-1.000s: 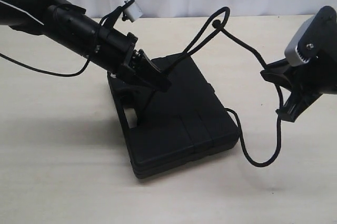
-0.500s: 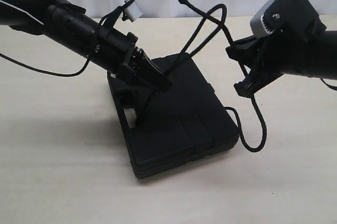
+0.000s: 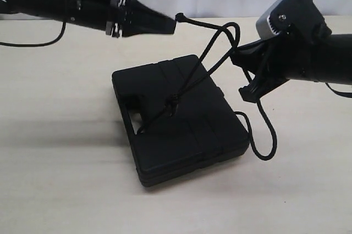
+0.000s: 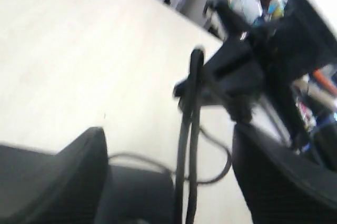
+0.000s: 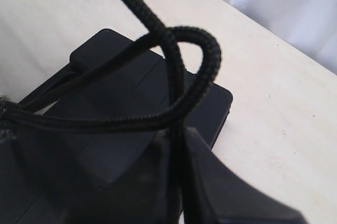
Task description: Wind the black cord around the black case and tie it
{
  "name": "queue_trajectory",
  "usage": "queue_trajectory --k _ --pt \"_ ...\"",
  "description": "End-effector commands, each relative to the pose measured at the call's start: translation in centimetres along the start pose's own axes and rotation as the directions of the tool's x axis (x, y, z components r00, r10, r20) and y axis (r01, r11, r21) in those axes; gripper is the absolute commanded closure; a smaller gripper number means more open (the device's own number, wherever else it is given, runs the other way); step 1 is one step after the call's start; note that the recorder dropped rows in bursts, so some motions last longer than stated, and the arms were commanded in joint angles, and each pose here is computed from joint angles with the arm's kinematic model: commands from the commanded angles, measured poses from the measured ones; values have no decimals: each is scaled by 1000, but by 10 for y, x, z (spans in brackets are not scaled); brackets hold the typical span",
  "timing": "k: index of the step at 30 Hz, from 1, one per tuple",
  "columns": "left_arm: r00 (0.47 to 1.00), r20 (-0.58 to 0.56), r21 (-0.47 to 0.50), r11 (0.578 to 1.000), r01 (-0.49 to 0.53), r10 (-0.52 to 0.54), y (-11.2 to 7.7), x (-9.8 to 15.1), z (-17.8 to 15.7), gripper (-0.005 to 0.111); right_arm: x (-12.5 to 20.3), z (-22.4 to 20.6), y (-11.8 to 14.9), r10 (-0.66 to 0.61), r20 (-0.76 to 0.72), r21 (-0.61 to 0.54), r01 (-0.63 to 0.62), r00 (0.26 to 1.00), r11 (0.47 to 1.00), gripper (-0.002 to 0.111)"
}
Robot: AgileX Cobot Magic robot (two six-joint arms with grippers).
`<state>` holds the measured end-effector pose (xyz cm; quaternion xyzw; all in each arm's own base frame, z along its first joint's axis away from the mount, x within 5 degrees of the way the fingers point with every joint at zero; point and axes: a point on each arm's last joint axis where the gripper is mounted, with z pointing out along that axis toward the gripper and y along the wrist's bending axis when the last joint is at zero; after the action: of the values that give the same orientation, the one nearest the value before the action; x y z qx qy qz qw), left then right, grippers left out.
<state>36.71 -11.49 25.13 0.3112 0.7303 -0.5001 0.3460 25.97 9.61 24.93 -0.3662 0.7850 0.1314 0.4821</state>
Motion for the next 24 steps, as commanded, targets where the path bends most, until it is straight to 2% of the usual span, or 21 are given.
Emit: queue_trajectory --k 1,4,12,16,18,24 --pt "990 142 58 998 -7 -2 -12 -16 6 44 -2 0 0 5 9 -4 -5 1000 1000 104" --pt "993 121 88 996 -22 11 -20 -14 18 44 -2 0 0 5 9 -4 -5 1000 1000 104" --pt "995 102 75 997 -26 18 -26 -12 32 44 -2 0 0 5 9 -4 -5 1000 1000 104" --pt "994 104 11 1000 -19 18 -22 -13 37 44 -2 0 0 5 9 -4 -5 1000 1000 104" --pt "995 100 -8 1000 -19 19 -22 -12 40 51 -3 0 0 5 11 -5 -5 1000 1000 104" --pt "991 130 -11 1000 0 1 -22 -15 40 96 -3 0 0 6 11 -5 -6 1000 1000 104"
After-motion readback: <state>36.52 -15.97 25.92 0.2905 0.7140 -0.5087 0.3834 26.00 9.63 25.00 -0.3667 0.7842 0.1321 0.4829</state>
